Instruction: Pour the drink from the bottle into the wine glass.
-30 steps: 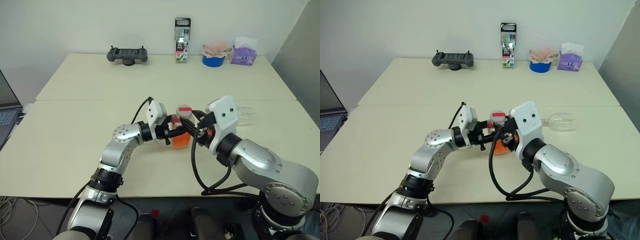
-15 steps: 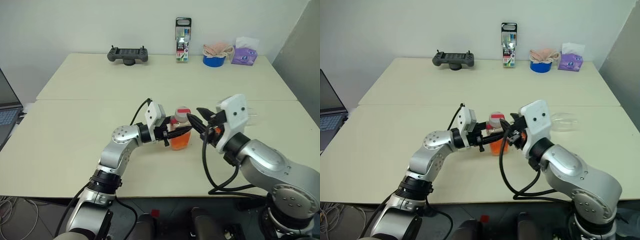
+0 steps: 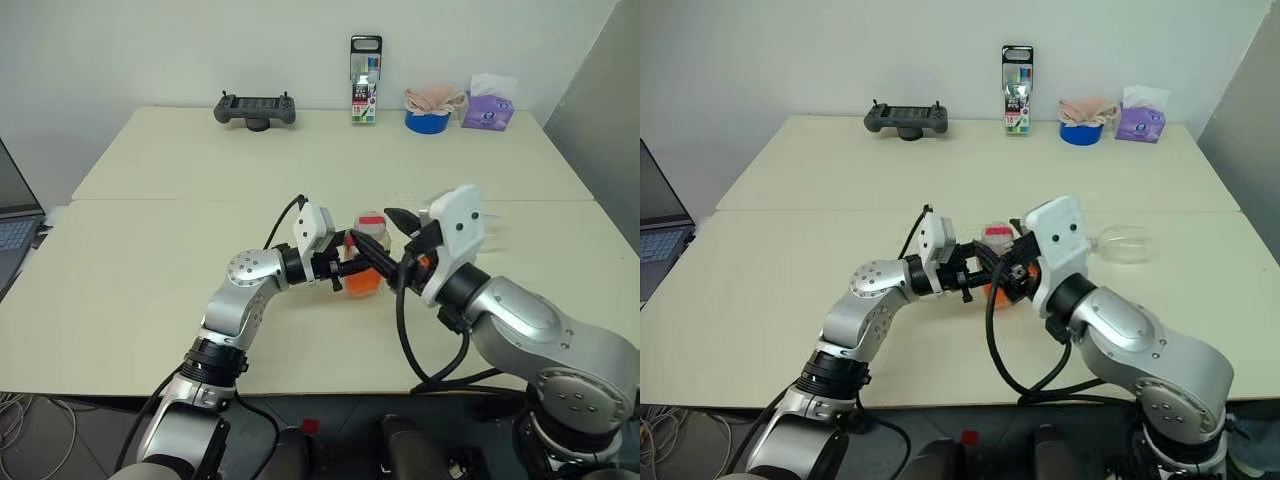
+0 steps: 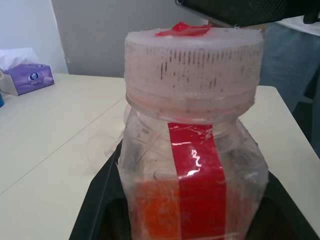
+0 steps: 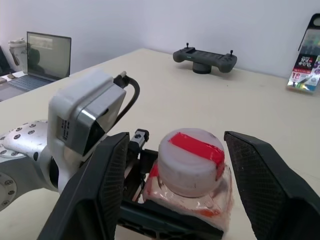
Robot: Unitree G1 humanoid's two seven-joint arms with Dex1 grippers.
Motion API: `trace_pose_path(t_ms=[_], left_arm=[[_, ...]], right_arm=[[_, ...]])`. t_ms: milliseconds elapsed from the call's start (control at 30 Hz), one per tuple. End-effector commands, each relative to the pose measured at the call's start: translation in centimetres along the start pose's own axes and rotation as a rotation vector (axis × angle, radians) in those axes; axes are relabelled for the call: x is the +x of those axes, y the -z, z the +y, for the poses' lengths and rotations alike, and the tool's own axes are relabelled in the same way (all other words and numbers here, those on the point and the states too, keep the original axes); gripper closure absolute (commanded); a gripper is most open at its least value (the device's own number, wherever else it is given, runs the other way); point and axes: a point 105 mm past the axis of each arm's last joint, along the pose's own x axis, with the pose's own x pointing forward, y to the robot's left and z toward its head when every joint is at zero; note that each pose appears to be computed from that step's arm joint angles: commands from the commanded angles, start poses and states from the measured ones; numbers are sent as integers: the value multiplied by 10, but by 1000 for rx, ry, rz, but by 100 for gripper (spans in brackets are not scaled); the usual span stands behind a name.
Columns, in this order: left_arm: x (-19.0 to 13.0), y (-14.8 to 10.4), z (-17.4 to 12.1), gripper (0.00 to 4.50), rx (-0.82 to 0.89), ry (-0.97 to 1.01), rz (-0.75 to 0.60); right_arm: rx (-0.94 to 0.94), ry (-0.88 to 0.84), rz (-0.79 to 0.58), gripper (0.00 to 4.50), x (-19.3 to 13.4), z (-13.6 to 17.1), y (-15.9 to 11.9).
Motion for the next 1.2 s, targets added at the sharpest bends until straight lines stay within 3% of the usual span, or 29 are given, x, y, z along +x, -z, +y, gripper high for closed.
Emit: trace_pose_path(t_ms=[33,533,833,1033,1200], left_arm=[[4,-20,-2,277,67,13,-54],[3,-21,-2,277,74,7,-55],[0,-19,0,277,76,-6,-50],[-1,-18,-5,277,74,-2,-52],[-2,-19,-9,278,77,4,-56]], right_arm=[[-24,7,-59,128,-1,2,-12],[-7,50,30,128,5,-2,5],[2,78,20,128,11,-4,0],[-18,99,48,276,10,-4,4],[-93,90,103,275,9,-7,11]])
